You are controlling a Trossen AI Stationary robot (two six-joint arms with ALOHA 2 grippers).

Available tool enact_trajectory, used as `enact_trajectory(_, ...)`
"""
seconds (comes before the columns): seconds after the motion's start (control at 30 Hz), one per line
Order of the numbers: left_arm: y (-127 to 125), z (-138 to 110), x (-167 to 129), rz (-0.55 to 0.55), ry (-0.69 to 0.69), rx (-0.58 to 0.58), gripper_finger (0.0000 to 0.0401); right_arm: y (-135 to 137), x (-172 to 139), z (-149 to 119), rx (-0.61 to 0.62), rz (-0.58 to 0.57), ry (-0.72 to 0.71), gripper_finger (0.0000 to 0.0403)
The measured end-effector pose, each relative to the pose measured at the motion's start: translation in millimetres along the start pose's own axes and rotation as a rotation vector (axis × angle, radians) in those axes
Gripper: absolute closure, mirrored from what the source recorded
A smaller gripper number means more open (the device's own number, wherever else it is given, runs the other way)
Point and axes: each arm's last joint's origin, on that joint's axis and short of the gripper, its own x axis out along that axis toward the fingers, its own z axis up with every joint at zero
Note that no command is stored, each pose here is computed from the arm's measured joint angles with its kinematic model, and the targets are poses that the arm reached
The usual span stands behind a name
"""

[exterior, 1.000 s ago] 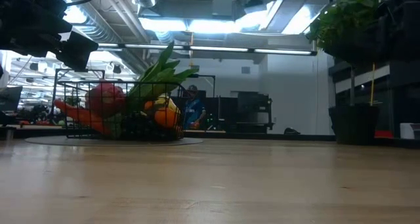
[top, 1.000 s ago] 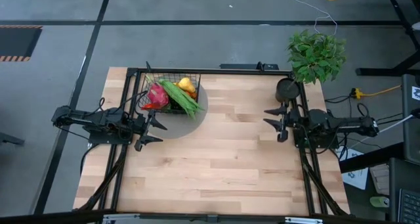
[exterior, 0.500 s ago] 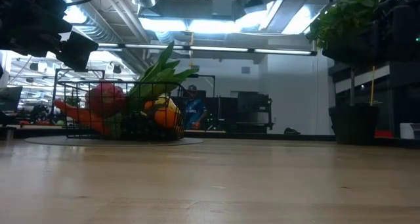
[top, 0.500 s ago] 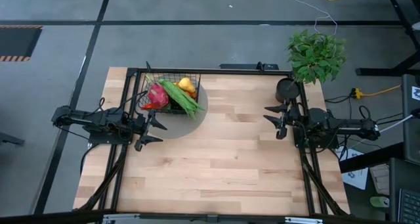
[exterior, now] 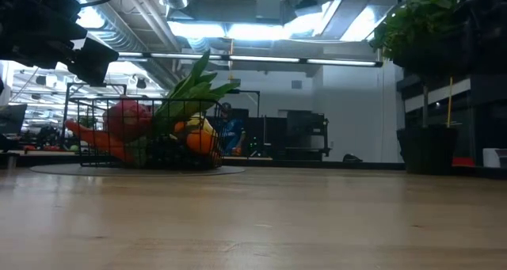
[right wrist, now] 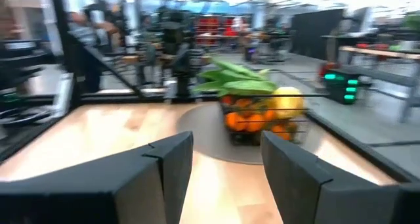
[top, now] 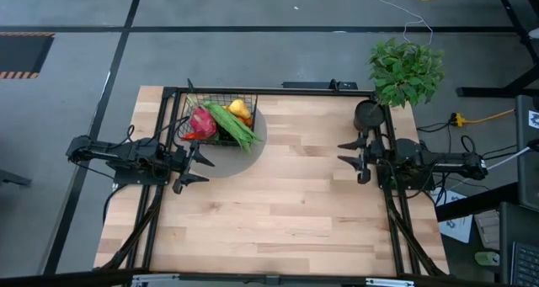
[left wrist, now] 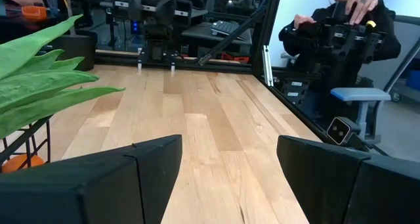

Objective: Build produce basket
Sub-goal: Return to Home Position

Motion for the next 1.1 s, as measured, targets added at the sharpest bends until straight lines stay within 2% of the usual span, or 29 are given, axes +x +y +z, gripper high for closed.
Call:
enact_trajectory(0.1, 0.0, 0.0, 0.0, 0.000, 0.000, 0.000, 0.0160, 3.0, -0.2, -1.7, -0.001, 0.102, 0.016, 0.0224)
enact_trajectory(0.17, 0.0, 0.0, 0.0, 0.000, 0.000, 0.000, 0.0160, 4.2, -0.3, -1.5, 0.003, 0.129, 0.015, 0.0224)
enact_trajectory(1.1, 0.0, 0.1, 0.0, 0.000, -0.001, 0.000, 0.0160, 4.5, 0.0, -1.5, 0.002, 0.134, 0.016, 0.0224)
